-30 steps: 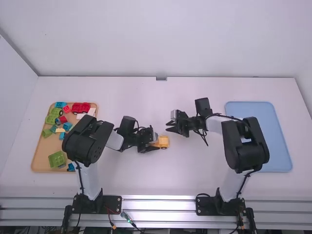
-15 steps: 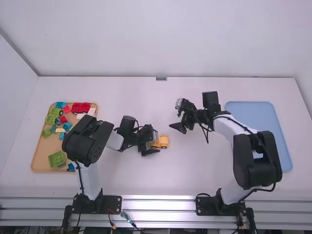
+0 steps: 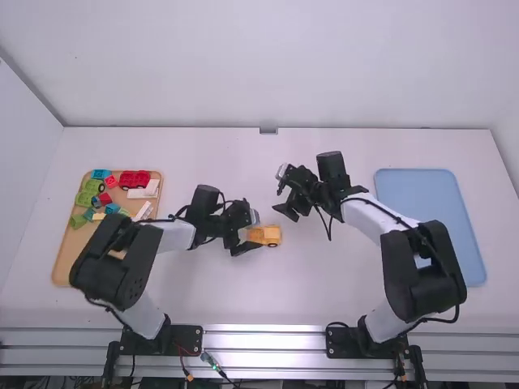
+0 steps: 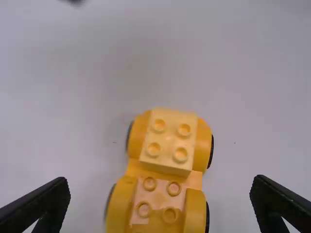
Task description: Assemble lego blocks to make yellow taxi
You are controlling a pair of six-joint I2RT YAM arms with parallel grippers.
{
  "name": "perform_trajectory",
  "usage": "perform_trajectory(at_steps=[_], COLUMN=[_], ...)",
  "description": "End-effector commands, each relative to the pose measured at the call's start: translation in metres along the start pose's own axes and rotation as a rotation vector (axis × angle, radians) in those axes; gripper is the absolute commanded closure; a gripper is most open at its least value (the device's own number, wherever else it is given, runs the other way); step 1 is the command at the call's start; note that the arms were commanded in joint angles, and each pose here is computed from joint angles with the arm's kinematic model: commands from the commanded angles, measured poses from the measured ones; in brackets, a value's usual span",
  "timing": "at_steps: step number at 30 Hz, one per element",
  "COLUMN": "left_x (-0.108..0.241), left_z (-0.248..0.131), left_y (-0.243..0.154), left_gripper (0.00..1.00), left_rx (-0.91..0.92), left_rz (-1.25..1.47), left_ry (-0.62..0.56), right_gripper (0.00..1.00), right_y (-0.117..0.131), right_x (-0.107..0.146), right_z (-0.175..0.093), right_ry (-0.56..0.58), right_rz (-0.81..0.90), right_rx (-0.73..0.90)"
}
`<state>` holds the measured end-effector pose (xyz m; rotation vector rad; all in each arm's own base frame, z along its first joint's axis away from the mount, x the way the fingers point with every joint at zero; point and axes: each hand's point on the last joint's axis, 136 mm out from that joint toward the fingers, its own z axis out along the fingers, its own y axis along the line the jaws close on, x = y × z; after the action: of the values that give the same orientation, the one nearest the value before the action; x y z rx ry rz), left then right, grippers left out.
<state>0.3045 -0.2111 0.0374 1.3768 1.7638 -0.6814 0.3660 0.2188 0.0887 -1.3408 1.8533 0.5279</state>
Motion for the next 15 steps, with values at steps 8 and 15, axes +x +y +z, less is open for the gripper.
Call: perform_trajectory(at_steps=[8, 15], left_x=[-0.021, 0.034], left_z=[-0.115, -0.255], left_y=[0.045, 0.117], left_gripper=[0.01, 0.01], left_rx=[-0.357, -0.989], left_rz=[-0.160, -0.861], left_ry=[0.058, -0.074], right_gripper=[0.01, 0.01], right_y=[-0.020, -0.027], right_x=[-0.020, -0.025], right_z=[-0.007, -0.009], right_ry=[-0.055, -0.075], right_rz=[-0.021, -0.035], right_rx=[0.084, 0.107])
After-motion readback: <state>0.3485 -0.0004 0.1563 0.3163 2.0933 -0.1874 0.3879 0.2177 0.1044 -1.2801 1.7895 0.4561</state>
